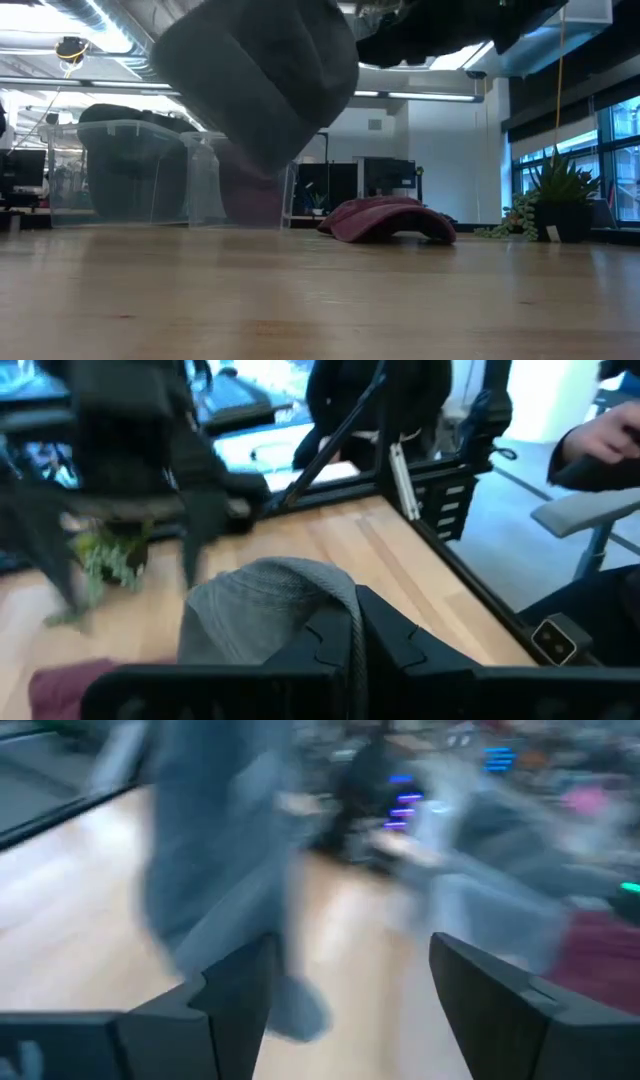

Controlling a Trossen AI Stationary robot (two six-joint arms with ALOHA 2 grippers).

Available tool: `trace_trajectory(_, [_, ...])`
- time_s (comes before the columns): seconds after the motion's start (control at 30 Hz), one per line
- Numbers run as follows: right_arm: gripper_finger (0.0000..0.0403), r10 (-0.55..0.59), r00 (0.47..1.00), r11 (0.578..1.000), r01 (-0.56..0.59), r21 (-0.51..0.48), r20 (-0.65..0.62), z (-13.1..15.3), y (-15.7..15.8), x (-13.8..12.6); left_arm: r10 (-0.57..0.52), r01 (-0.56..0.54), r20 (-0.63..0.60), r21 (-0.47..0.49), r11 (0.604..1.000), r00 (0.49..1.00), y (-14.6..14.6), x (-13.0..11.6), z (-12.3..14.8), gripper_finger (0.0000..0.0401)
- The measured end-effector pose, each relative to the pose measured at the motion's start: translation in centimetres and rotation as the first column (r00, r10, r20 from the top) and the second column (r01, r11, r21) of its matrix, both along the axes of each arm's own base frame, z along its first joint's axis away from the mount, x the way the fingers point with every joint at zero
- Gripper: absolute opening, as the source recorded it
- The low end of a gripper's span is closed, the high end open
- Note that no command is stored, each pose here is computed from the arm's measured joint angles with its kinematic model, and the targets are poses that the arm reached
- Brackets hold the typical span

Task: Pick & Place hat
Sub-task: Put the gray cap into the left transparent bin

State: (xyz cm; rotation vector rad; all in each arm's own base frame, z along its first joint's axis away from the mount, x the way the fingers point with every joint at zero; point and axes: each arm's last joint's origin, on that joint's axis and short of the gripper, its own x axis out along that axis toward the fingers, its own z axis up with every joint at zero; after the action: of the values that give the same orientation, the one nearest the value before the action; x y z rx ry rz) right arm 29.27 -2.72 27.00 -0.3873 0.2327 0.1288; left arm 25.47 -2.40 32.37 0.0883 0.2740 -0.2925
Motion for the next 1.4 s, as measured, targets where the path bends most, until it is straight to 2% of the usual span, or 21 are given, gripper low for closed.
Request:
trace_trajectory(0.17, [0.0253, 0.131, 0.991, 0.990, -0.130, 0.047, -0.012, -0.3, 0.3, 0.6, -0.020, 0.019, 0.013, 0.006, 1.000, 1.000, -0.4, -0.1, 0.2, 0.0004])
trace_trajectory(0.3, [0.0236, 0.165, 0.986, 0.981, -0.163, 0.107, -0.012, -0.2, 0.5, 0.6, -0.024, 0.024, 0.013, 0.007, 1.000, 1.000, -0.5, -0.1, 0.2, 0.0004])
trace_trajectory(0.4, [0.0220, 0.243, 0.970, 0.956, -0.238, 0.171, -0.008, -0.2, 0.7, 0.5, -0.025, 0.025, 0.013, 0.007, 1.000, 1.000, -0.6, -0.1, 0.2, 0.0004])
trace_trajectory(0.5, [0.0207, 0.292, 0.956, 0.939, -0.284, 0.194, -0.012, -0.4, 1.1, 0.7, -0.024, 0.024, 0.023, 0.006, 1.000, 0.999, -0.5, -0.1, 0.3, 0.0004])
trace_trajectory(0.7, [0.0187, 0.249, 0.968, 0.955, -0.242, 0.173, -0.019, -0.8, 1.8, 1.2, -0.024, 0.024, 0.064, 0.004, 1.000, 0.998, -0.6, 0.0, 0.7, 0.0004])
trace_trajectory(0.8, [0.0165, 0.217, 0.976, 0.964, -0.211, 0.163, -0.022, -0.9, 2.0, 1.3, -0.024, 0.024, 0.066, 0.004, 1.000, 0.998, -0.6, 0.0, 0.7, 0.0004])
trace_trajectory(0.9, [0.0121, 0.206, 0.978, 0.967, -0.202, 0.155, -0.009, -0.8, 2.0, 1.4, -0.024, 0.023, 0.064, 0.004, 1.000, 0.998, -0.6, 0.0, 0.7, 0.0004])
trace_trajectory(1.07, [0.0016, 0.211, 0.977, 0.969, -0.211, 0.129, 0.009, -0.6, 2.0, 1.4, -0.019, 0.019, 0.066, 0.005, 1.000, 0.998, -0.5, 0.0, 0.7, 0.0004])
trace_trajectory(1.4, [0.0007, 0.162, 0.987, 0.979, -0.161, 0.128, 0.007, -0.6, 1.9, 1.4, -0.024, 0.021, 0.073, 0.032, 0.999, 0.997, -0.5, 0.0, 0.7, 0.0032])
